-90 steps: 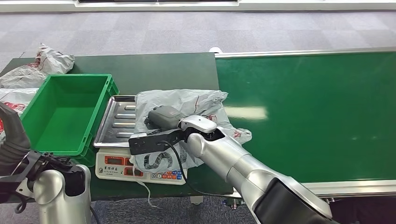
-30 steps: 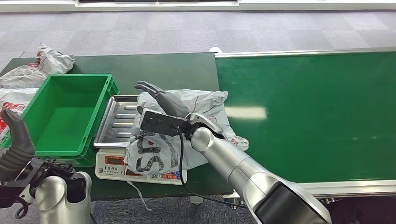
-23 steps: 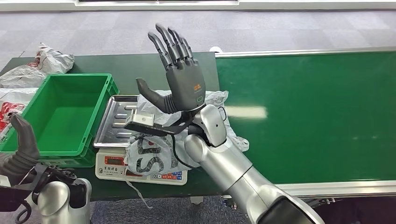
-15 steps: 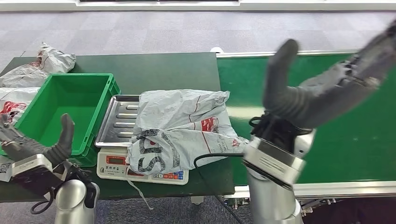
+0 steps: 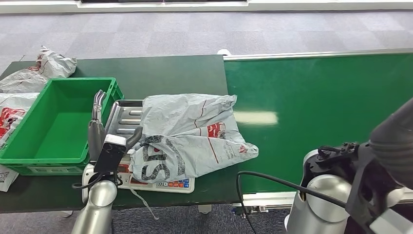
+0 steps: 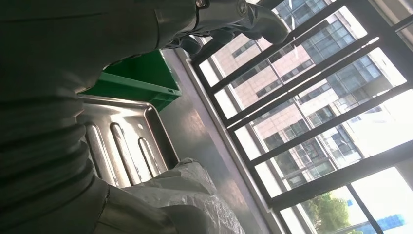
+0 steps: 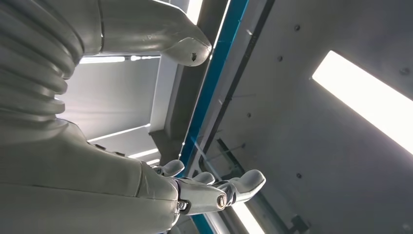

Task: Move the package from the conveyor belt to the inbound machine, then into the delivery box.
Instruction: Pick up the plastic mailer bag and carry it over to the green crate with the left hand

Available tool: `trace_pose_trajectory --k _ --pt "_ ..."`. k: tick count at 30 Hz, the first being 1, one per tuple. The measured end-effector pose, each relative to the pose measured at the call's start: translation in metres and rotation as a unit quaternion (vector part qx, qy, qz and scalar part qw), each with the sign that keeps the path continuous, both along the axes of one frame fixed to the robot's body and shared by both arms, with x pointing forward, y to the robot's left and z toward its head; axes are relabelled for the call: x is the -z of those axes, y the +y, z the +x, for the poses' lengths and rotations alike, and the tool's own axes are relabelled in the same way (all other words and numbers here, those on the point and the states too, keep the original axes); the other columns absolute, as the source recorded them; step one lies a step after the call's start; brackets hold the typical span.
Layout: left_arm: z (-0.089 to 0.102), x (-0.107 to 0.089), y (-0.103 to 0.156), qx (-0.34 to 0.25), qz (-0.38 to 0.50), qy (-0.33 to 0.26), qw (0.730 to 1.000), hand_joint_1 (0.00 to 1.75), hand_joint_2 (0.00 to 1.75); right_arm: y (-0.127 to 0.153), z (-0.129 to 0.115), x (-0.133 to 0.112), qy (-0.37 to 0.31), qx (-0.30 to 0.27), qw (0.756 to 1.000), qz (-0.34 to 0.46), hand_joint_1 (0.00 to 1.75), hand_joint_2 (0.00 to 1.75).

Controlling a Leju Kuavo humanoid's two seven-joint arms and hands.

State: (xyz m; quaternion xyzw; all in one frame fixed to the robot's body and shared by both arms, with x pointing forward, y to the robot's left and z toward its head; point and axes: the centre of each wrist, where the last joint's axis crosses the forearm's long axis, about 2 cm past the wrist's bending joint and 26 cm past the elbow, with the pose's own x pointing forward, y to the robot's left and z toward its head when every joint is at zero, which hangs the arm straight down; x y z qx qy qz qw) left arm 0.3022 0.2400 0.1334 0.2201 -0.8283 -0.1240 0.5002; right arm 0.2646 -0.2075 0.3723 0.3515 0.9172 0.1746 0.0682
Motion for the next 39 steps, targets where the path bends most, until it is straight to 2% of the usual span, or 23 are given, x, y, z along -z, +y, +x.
trace_pose_trajectory --k 2,4,8,10,16,17,20,21,29,39 --pt "0.002 0.001 -0.002 0.014 0.011 0.013 1.0 0.0 1.75 -0.001 0.0 0.0 0.0 0.001 1.0 0.0 0.0 1.75" --pt "0.005 0.004 -0.005 0.052 0.033 0.041 0.997 0.0 1.75 -0.001 0.0 0.002 0.002 0.0 1.0 0.001 0.0 1.75" --pt "0.011 0.017 -0.024 0.184 0.079 0.105 0.974 0.0 1.75 -0.001 0.002 0.004 0.009 -0.005 1.0 0.003 0.0 1.75" --pt "0.014 0.023 -0.034 0.232 0.098 0.124 0.96 0.0 1.75 -0.001 0.003 0.006 0.013 -0.007 1.0 0.004 0.0 1.75" --pt "0.025 0.033 -0.054 0.306 0.139 0.157 0.928 0.0 1.75 -0.002 0.005 0.008 0.019 -0.005 1.0 0.003 0.0 1.75" --pt "0.027 0.034 -0.056 0.319 0.141 0.16 0.924 0.09 1.75 -0.002 0.005 0.009 0.02 -0.004 1.0 0.003 0.0 1.75" --pt "0.032 0.037 -0.06 0.359 0.139 0.165 0.908 1.4 1.75 -0.002 0.007 0.01 0.024 -0.004 1.0 0.002 0.0 1.75" --pt "0.033 0.037 -0.061 0.369 0.138 0.167 0.904 1.75 1.75 -0.002 0.007 0.011 0.026 -0.003 1.0 0.002 0.0 1.75" --pt "0.046 0.033 -0.063 0.386 0.144 0.169 0.895 1.75 1.75 -0.002 0.009 0.012 0.032 0.007 0.999 -0.006 0.0 1.75" --pt "0.052 0.031 -0.065 0.391 0.151 0.17 0.892 1.75 1.75 -0.002 0.009 0.012 0.032 0.008 0.999 -0.007 0.0 1.75"
